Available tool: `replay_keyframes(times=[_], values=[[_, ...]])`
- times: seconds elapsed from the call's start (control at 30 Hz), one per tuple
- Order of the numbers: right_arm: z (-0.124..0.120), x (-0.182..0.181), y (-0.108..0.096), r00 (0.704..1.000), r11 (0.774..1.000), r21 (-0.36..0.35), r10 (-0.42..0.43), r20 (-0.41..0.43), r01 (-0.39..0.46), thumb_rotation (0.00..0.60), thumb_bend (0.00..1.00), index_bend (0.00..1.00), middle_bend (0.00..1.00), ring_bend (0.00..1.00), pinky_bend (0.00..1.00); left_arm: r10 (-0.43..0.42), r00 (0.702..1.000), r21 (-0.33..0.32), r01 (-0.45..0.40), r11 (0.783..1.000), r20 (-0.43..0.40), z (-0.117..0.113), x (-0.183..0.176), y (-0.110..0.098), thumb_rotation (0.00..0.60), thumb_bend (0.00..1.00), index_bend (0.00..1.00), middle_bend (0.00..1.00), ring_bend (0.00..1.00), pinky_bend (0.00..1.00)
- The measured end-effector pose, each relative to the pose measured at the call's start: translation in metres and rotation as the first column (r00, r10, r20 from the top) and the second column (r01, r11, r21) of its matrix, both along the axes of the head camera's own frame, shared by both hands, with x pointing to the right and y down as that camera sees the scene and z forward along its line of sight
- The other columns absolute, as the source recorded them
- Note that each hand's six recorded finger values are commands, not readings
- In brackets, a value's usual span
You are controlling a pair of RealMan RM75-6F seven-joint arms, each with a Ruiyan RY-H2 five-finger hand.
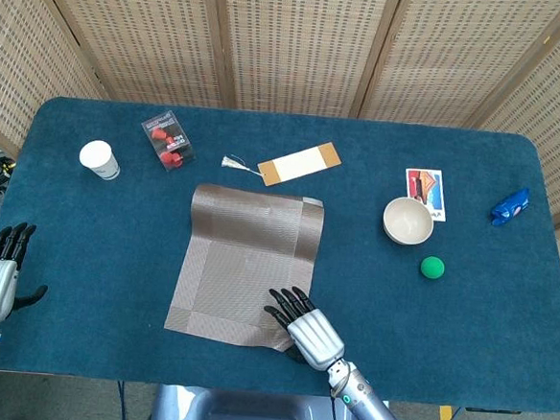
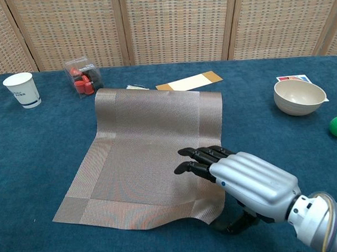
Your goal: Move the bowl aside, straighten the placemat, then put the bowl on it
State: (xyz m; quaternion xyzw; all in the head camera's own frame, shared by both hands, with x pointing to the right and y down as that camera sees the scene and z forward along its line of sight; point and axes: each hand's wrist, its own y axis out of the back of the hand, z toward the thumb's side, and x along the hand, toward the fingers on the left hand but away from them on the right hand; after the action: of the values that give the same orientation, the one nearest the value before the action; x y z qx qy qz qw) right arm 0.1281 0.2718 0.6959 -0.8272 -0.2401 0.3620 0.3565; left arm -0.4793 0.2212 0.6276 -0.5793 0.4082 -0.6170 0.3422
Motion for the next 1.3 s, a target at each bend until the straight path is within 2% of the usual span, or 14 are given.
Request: replay_keyframes(times=[0.1, 0.2, 0.33, 0.7, 0.83, 1.03, 1.3], values=[[-0.001, -0.001, -0.001, 1.0, 1.0, 0.006, 0.005, 0.006, -0.005, 0.6, 0.46, 0.21, 0.0, 0.0, 0.06, 0.001, 1.0, -0.001, -0.001, 1.0, 0.0, 0.0, 0.0, 0.0, 0.6, 0.21, 0.0, 0.0, 0.0, 0.0], [0.001, -0.001, -0.001, 1.0, 1.0, 0.002, 0.011, 0.002, -0.011, 0.6, 0.45, 0.31, 0.0, 0.0, 0.06, 0.001, 1.0, -0.005, -0.001, 1.0, 0.001, 0.001, 0.001, 0.001, 0.6, 0.21, 0.0, 0.0, 0.0, 0.0], [0.004, -0.003, -0.003, 1.0, 1.0, 0.013, 0.023, 0.004, -0.023, 0.6, 0.43, 0.42, 0.07, 0.0, 0.1, 0.001, 1.0, -0.013, -0.001, 1.0, 0.002, 0.003, 0.001, 0.001, 0.6, 0.21, 0.0, 0.0, 0.0, 0.0], [0.013, -0.006, -0.008, 0.997, 0.997, 0.024, 0.067, 0.024, -0.067, 0.6, 0.41, 0.61, 0.23, 0.02, 0.13, -0.011, 1.0, -0.015, 0.011, 1.0, -0.003, 0.004, -0.002, 0.0, 0.6, 0.21, 0.0, 0.0, 0.0, 0.0], [0.012, -0.006, -0.008, 0.996, 0.997, 0.025, 0.076, 0.037, -0.077, 0.6, 0.47, 0.67, 0.27, 0.05, 0.14, -0.012, 1.0, -0.014, 0.012, 1.0, -0.005, 0.004, -0.003, -0.001, 0.6, 0.21, 0.0, 0.0, 0.0, 0.0], [0.008, -0.007, -0.009, 0.994, 0.996, 0.033, 0.085, 0.063, -0.087, 0.6, 0.57, 0.71, 0.27, 0.05, 0.14, -0.012, 1.0, -0.012, 0.012, 1.0, -0.003, 0.003, -0.003, -0.001, 0.6, 0.21, 0.0, 0.0, 0.0, 0.0], [0.003, -0.007, -0.007, 0.993, 0.995, 0.036, 0.086, 0.081, -0.09, 0.6, 0.58, 0.72, 0.27, 0.05, 0.14, -0.012, 1.0, -0.013, 0.012, 1.0, -0.003, 0.004, -0.003, -0.001, 0.6, 0.21, 0.0, 0.0, 0.0, 0.0]])
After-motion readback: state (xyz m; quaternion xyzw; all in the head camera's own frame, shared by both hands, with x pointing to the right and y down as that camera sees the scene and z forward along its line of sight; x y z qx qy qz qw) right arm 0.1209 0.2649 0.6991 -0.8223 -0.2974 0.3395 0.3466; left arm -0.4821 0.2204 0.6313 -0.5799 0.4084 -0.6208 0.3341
